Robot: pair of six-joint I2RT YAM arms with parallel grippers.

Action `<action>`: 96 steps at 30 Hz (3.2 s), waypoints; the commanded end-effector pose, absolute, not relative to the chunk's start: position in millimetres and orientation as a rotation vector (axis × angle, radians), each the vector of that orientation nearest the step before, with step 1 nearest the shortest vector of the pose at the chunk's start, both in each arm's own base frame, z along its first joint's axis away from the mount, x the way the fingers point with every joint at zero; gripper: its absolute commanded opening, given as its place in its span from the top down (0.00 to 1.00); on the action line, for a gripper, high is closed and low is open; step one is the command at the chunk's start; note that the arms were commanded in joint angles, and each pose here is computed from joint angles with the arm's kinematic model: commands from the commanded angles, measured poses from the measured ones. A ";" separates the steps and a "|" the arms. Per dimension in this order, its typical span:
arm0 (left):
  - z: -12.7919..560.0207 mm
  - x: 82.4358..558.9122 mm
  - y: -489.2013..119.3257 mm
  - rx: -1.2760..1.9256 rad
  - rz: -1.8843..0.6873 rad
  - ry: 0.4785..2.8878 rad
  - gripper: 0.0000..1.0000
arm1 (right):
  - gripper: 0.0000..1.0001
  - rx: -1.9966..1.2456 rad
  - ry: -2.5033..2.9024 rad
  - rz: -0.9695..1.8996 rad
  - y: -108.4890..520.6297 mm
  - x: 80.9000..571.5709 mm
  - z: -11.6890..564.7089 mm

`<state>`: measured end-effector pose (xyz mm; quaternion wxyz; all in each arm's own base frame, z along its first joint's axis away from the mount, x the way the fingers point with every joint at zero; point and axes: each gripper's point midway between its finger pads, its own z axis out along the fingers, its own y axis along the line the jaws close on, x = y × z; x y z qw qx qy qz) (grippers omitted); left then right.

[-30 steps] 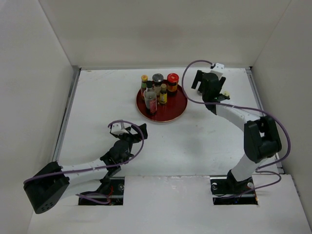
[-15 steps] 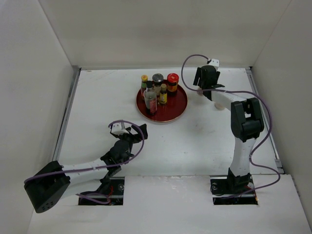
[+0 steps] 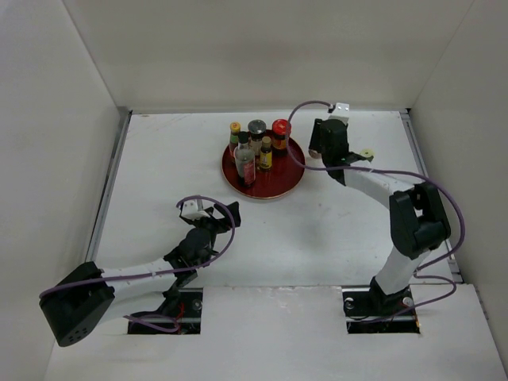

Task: Organize the condiment bottles

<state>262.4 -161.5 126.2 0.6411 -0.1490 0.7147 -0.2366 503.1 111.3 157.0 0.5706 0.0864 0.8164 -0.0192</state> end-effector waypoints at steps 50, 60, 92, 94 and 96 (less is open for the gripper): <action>138.0 265.3 -174.6 -0.355 -0.626 1.606 0.04 | 0.00 0.559 1.798 -0.210 -14.7 425.9 167.4; 136.9 266.4 -173.8 -0.358 -0.621 1.609 0.04 | 0.00 0.545 1.832 -0.170 -18.4 465.9 152.6; 138.5 269.2 -159.6 -0.405 -0.597 1.583 0.00 | 0.56 0.215 1.711 0.396 198.3 384.2 234.6; 139.7 269.8 -158.6 -0.409 -0.598 1.578 0.00 | 0.56 0.175 1.721 0.428 224.1 390.0 233.5; 137.4 271.4 -156.9 -0.407 -0.586 1.588 0.00 | 0.55 0.145 1.734 0.435 242.1 398.8 229.1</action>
